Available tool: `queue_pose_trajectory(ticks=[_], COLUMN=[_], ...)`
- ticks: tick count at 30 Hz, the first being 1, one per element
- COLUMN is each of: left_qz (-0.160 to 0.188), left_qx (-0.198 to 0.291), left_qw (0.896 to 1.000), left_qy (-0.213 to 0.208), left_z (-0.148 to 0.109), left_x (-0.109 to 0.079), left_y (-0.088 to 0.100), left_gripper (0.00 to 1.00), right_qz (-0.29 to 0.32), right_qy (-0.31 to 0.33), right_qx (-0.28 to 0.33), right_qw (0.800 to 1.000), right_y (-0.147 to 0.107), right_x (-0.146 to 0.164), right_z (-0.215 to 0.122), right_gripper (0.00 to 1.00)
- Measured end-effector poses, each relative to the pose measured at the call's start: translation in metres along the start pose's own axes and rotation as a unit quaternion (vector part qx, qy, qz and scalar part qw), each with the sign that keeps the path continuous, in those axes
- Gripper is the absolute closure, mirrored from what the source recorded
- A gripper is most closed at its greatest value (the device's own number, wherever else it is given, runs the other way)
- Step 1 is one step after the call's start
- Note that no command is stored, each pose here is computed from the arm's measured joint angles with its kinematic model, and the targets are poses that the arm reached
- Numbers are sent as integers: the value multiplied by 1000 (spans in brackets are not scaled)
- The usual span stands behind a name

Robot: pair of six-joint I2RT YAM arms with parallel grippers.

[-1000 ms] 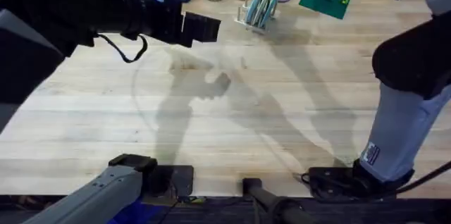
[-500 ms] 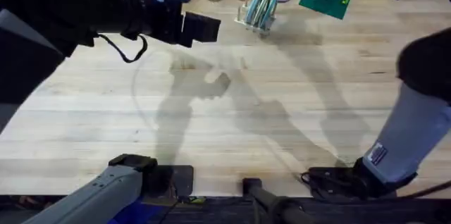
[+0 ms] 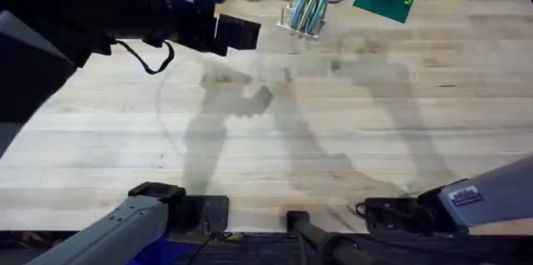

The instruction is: Pick up the plates from the table one by one and place each into a slot on the dish rack.

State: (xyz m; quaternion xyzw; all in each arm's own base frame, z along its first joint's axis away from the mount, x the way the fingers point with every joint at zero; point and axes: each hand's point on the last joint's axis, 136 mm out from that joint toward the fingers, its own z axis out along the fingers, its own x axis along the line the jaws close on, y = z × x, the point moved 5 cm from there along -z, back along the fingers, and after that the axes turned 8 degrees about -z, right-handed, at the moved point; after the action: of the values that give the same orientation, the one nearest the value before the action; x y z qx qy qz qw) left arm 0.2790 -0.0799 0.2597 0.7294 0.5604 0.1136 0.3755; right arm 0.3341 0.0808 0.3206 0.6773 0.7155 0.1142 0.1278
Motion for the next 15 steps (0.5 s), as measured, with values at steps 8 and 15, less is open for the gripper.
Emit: queue_pose_trajectory(ticks=[8, 15], left_qz=[0, 0], left_qx=[0, 0], left_qw=[1000, 1000], left_qy=[0, 0], left_z=[0, 0], left_x=[0, 0], left_y=[0, 0], left_gripper=[7, 7], right_qz=[-50, -82], right_qy=[5, 16], right_qx=[28, 21], right_qw=[998, 996], right_y=[-60, -81], right_x=[8, 17], right_z=[-3, -11], right_gripper=[8, 9])
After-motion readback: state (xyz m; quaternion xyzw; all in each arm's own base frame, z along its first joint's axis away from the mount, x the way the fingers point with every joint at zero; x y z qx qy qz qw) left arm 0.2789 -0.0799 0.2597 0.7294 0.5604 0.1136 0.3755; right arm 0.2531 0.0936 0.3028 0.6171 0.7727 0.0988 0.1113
